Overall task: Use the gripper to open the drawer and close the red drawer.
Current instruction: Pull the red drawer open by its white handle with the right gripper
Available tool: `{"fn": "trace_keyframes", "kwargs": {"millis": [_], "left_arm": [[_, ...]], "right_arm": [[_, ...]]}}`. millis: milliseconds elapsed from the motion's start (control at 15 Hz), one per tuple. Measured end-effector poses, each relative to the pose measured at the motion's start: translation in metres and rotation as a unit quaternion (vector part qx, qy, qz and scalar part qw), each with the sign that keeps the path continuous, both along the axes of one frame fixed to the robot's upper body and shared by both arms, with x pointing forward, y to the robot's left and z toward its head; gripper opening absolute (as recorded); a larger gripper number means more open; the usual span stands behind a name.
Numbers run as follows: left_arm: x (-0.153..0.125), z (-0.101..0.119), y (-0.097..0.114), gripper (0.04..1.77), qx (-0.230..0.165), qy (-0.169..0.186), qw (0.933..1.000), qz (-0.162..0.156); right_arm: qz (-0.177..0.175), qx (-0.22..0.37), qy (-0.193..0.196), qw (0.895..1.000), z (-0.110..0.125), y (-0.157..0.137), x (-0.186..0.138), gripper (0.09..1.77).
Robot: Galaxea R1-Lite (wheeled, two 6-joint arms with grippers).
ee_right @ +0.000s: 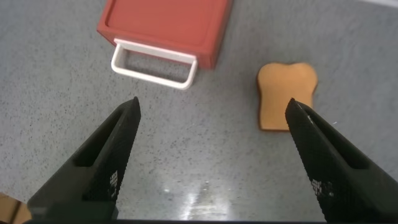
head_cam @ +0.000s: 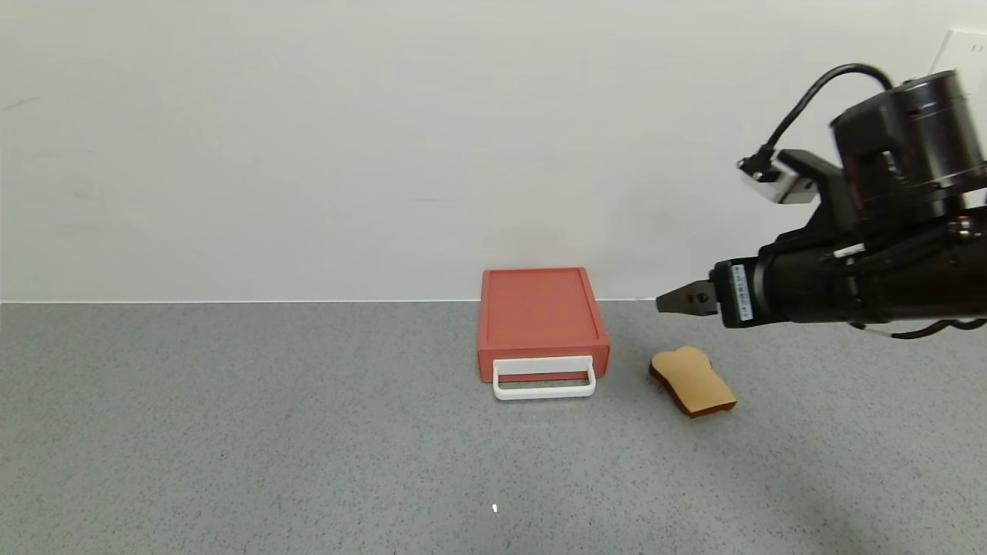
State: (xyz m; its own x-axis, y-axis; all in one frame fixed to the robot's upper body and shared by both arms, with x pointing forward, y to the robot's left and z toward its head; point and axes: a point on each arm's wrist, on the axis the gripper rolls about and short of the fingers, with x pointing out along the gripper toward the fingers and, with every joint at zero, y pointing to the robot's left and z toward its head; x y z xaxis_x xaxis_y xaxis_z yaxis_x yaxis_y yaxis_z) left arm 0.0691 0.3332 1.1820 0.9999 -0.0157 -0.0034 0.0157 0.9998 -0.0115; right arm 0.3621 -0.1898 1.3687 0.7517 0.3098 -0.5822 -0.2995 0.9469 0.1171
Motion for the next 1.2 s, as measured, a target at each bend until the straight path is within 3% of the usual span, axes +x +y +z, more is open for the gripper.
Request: {"fn": "trace_keyframes", "kwargs": {"millis": [333, 600, 800, 1200], "left_arm": [[0.0, 0.0, 0.0, 1.72, 0.001, 0.0, 1.0, 0.0], [0.0, 0.0, 0.0, 1.72, 0.0, 0.0, 1.0, 0.0], [0.0, 0.0, 0.0, 1.72, 0.001, -0.001, 1.0, 0.0], [0.0, 0.0, 0.0, 1.72, 0.0, -0.001, 1.0, 0.0]], "right_arm": [[-0.084, -0.023, 0.066, 0.994, -0.052, 0.045, 0.038, 1.71], [-0.121, -0.028, 0.107, 0.987, -0.092, 0.063, 0.057, 1.71], [-0.155, -0.011, 0.122, 0.98, -0.108, 0.069, 0.068, 1.71], [-0.177, 0.006, 0.133, 0.975, -0.126, 0.079, 0.086, 1.71]]}}
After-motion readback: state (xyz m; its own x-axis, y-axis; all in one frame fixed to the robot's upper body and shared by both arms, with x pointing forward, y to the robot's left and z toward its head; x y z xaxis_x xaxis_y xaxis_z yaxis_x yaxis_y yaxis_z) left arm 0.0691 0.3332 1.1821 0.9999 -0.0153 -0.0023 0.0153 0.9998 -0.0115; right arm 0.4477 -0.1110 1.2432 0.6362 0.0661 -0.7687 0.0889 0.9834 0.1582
